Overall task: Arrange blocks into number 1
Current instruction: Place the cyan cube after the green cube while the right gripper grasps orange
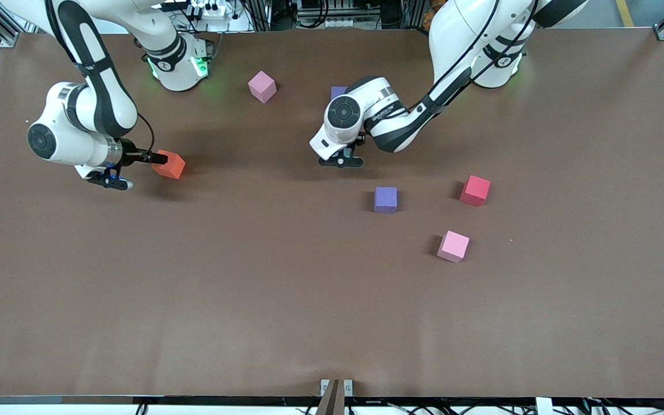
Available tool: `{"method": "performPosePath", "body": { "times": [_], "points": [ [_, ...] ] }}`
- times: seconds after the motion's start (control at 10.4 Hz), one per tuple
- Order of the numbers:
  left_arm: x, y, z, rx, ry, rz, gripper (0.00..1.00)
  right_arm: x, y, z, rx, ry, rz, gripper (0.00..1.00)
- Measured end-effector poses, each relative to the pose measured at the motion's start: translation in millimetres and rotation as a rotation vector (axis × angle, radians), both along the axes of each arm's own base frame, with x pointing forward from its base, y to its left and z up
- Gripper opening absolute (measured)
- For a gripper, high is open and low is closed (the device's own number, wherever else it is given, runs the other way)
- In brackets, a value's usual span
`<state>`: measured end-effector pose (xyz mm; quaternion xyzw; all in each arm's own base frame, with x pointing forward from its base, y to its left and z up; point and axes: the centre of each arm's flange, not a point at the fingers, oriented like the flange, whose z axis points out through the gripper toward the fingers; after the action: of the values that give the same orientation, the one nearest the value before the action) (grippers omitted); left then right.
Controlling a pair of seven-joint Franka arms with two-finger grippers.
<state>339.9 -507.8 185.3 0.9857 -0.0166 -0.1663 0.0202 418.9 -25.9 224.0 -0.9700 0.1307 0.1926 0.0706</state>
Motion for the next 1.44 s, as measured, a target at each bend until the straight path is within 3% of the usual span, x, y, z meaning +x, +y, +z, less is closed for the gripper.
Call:
{"method": "performPosePath", "body": {
  "times": [0.48, 0.77, 0.96, 1.15, 1.34, 1.44],
  "points": [
    [-6.5, -4.9, -0.7, 0.002, 0.004, -0.012, 0.61, 2.8, 14.0, -18.0, -0.024, 0.024, 0.021, 1.00],
    [-7.6, -5.4, -1.1, 0.006, 0.007, -0.011, 0.61, 4.1, 11.1, -26.5, -0.043, 0.015, 0.023, 0.98],
    [-8.7, -5.5, -1.7, 0.012, 0.012, -0.014, 0.61, 3.3, 8.4, -37.1, -0.059, 0.018, 0.029, 0.88],
    [-11.2, -6.0, -2.4, 0.019, 0.018, -0.020, 0.61, 4.3, 7.8, -38.8, -0.054, 0.021, 0.012, 0.64],
    [-13.0, -6.4, -2.8, 0.025, 0.022, -0.024, 0.62, 9.5, 8.6, -34.7, -0.045, 0.021, 0.004, 0.64],
    [-14.2, -5.9, -5.4, 0.037, 0.028, -0.005, 0.72, 14.9, 8.5, -28.5, -0.030, 0.037, -0.003, 0.64]
  ]
}}
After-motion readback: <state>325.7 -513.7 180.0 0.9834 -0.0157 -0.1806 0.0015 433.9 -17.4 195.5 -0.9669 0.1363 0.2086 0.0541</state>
